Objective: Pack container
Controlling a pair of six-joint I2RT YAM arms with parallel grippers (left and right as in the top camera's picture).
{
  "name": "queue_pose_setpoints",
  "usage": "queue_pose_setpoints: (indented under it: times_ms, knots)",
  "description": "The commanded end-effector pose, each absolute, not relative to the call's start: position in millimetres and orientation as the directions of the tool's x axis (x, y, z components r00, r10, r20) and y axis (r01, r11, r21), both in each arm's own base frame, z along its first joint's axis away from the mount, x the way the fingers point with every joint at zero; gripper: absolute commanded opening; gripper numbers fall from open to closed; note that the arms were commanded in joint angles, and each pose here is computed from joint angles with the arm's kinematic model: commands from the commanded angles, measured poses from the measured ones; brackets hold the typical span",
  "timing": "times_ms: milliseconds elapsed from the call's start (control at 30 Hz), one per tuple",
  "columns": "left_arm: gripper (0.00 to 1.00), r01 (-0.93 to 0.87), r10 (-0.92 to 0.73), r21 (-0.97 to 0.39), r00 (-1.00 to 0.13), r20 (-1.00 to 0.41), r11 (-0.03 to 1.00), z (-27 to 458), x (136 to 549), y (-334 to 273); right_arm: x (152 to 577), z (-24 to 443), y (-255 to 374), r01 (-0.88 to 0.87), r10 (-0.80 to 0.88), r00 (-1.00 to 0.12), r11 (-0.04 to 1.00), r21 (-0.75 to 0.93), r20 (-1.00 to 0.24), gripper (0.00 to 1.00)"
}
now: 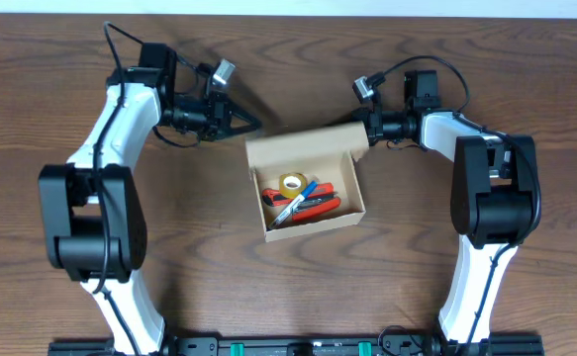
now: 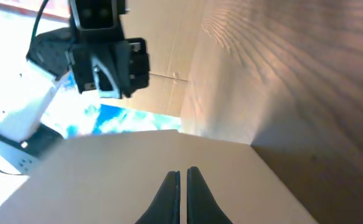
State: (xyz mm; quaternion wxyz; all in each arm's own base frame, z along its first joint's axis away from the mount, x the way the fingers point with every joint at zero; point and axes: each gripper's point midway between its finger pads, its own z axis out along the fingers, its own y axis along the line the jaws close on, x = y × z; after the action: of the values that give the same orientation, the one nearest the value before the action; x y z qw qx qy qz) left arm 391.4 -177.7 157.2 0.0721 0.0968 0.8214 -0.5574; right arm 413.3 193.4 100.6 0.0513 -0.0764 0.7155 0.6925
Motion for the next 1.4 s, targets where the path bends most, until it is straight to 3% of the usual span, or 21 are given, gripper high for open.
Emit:
queue_pose_setpoints:
  times_ms: [0, 100, 267, 367, 400, 500, 667, 833, 1067, 1100, 1200, 1233, 1367]
  knots:
    - [0.06, 0.267, 0.096, -0.886, -0.964, -0.249, 0.38, 163, 386, -175, 406, 128, 196, -0.158, -0.054, -0.986, 0.0, 0.987, -0.158, 0.01]
    - [0.06, 0.277, 0.135, -0.875, -0.961, -0.242, 0.397, 160, 374, -176, 402, 138, 195, -0.146, -0.053, -0.988, 0.001, 0.989, -0.146, 0.01]
    - [0.06, 0.306, 0.279, -0.782, -0.944, -0.175, 0.543, 130, 344, -168, 406, 149, 195, -0.29, -0.037, -0.957, 0.059, 0.955, -0.288, 0.02]
    - [0.13, 0.313, 0.329, -0.719, -0.936, -0.123, 0.621, 116, 335, -161, 421, 122, 190, -0.312, 0.0, -0.947, 0.251, 0.916, -0.323, 0.01]
    - [0.13, 0.316, 0.34, -0.707, -0.934, -0.113, 0.633, 113, 333, -160, 428, 106, 184, -0.286, 0.019, -0.95, 0.35, 0.892, -0.312, 0.01]
    - [0.15, 0.318, 0.346, -0.703, -0.932, -0.109, 0.636, 114, 331, -161, 435, 79, 170, -0.284, 0.015, -0.941, 0.508, 0.813, -0.338, 0.01]
    - [0.2, 0.342, 0.35, -0.683, -0.927, -0.133, 0.646, 122, 330, -159, 441, 40, 123, -0.198, 0.029, -0.947, 0.728, 0.656, -0.319, 0.01]
    - [0.21, 0.391, 0.362, -0.585, -0.916, -0.173, 0.71, 136, 330, -146, 430, 1, 46, -0.075, 0.018, -0.968, 0.93, 0.359, -0.25, 0.01]
    - [0.41, 0.448, 0.4, -0.368, -0.894, -0.203, 0.815, 151, 328, -122, 415, 13, -9, -0.013, -0.011, -0.978, 1.0, 0.012, -0.206, 0.01]
    - [0.48, 0.447, 0.404, -0.31, -0.893, -0.196, 0.839, 152, 329, -115, 416, 22, -10, -0.018, -0.022, -0.975, 1.0, -0.021, -0.223, 0.01]
    - [0.9, 0.408, 0.381, -0.148, -0.907, -0.18, 0.901, 154, 334, -93, 420, 65, 0, -0.058, -0.085, -0.948, 0.994, -0.095, -0.307, 0.01]
    - [0.98, 0.387, 0.366, -0.095, -0.913, -0.182, 0.917, 156, 336, -86, 420, 78, 7, -0.074, -0.105, -0.938, 0.992, -0.104, -0.332, 0.01]
    - [0.95, 0.33, 0.316, -0.029, -0.923, -0.218, 0.944, 169, 339, -77, 406, 139, 51, -0.18, -0.21, -0.875, 0.978, -0.109, -0.437, 0.01]
